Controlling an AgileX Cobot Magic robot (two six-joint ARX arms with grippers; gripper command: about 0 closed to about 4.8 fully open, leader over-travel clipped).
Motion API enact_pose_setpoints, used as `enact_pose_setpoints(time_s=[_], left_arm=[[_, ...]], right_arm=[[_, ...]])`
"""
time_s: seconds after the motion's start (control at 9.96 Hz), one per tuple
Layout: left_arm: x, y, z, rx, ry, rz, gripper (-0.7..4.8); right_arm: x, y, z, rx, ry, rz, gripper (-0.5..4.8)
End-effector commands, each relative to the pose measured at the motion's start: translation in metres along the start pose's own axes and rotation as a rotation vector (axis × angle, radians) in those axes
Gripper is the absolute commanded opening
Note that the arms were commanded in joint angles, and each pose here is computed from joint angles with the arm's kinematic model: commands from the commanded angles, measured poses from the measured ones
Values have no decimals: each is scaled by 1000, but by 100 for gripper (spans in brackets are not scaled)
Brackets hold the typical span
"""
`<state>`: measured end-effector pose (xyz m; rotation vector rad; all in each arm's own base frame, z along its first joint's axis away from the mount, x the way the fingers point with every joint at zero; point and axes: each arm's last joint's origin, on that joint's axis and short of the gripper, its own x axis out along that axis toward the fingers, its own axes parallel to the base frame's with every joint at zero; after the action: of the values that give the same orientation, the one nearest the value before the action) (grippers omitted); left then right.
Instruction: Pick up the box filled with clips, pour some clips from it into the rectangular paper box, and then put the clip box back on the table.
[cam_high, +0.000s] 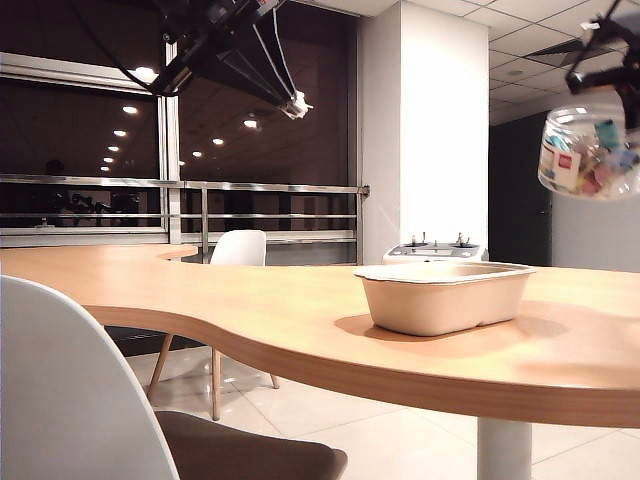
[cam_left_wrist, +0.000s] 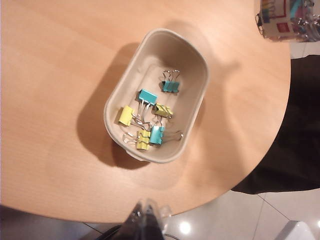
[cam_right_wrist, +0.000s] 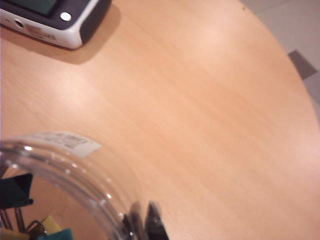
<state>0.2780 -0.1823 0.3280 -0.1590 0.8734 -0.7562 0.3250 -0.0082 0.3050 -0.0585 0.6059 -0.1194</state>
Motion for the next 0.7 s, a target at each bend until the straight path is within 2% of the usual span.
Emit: enact_pose_setpoints(time_s=[0.1, 0.2, 0.7], left_arm=[[-2, -2, 1, 2, -10, -10, -6], [-2, -2, 1, 3, -10, -10, -5], [-2, -2, 2, 5, -18, -11, -6]], right_arm=[[38, -2, -9, 28, 45, 0, -2], [91, 5, -20, 45, 145, 18, -2], [122, 8, -9, 46, 229, 35, 7]])
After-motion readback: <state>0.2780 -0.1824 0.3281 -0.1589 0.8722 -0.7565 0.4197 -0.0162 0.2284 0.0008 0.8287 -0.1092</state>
